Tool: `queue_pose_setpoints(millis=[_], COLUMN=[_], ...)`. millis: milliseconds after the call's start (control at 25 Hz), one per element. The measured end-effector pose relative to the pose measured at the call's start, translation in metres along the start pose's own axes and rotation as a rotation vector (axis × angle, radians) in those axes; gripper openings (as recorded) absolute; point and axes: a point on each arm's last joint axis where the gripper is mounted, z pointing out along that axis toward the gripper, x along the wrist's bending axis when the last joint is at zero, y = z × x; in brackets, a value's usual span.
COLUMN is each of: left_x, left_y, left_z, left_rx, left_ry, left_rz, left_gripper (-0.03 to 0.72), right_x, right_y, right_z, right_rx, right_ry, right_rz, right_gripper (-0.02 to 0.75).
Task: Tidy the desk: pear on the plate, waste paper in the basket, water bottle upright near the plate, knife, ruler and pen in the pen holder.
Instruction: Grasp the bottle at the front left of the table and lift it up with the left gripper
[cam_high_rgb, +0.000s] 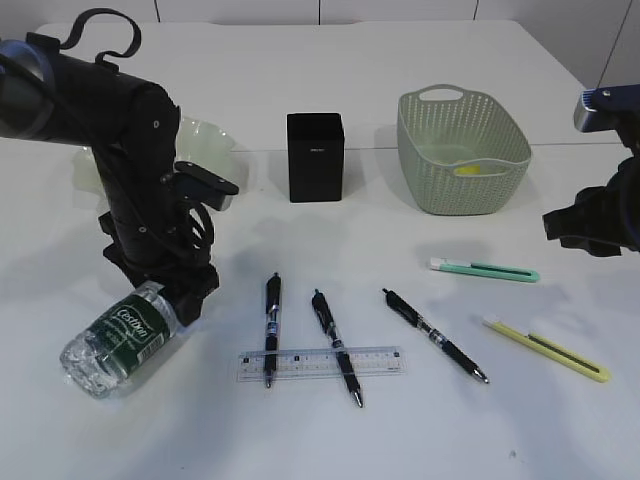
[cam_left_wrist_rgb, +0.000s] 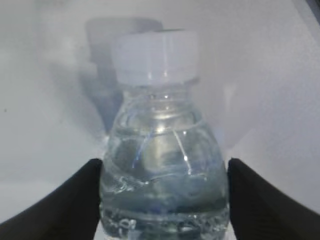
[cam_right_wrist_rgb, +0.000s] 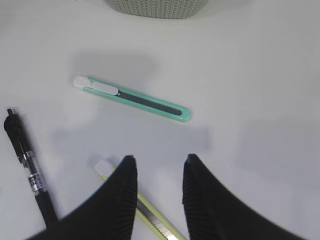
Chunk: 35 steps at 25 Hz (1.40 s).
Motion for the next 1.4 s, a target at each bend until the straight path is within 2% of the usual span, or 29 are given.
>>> queue_pose_setpoints(millis=[200,320,1120,1400], left_x=[0.0003,0.0003,0.0011,0.0018], left_y=[0.0003,0.0003,0.0004,0.0035], left_z=[-0.0003,-0.0003,-0.0005,-0.0023], left_rx=[-0.001,-0.001,-0.001,-0.04], left_ry=[0.003,0.003,0.011,0.018], left_rz=[0.002,0.002,0.008,0.01], left_gripper=[0.433,0.398,0.379,0.377], right_x=[0.0,0.0,0.0,0.0], right_y=[0.0,0.0,0.0002,0.0002], right_z=[0.0,0.0,0.0,0.0], right_rx=[0.0,0.0,-0.002,-0.002], right_ry=[0.0,0.0,0.0,0.0], right_rz=[0.0,0.0,0.0,0.0], right_gripper=[0.239,0.239,0.239,0.239])
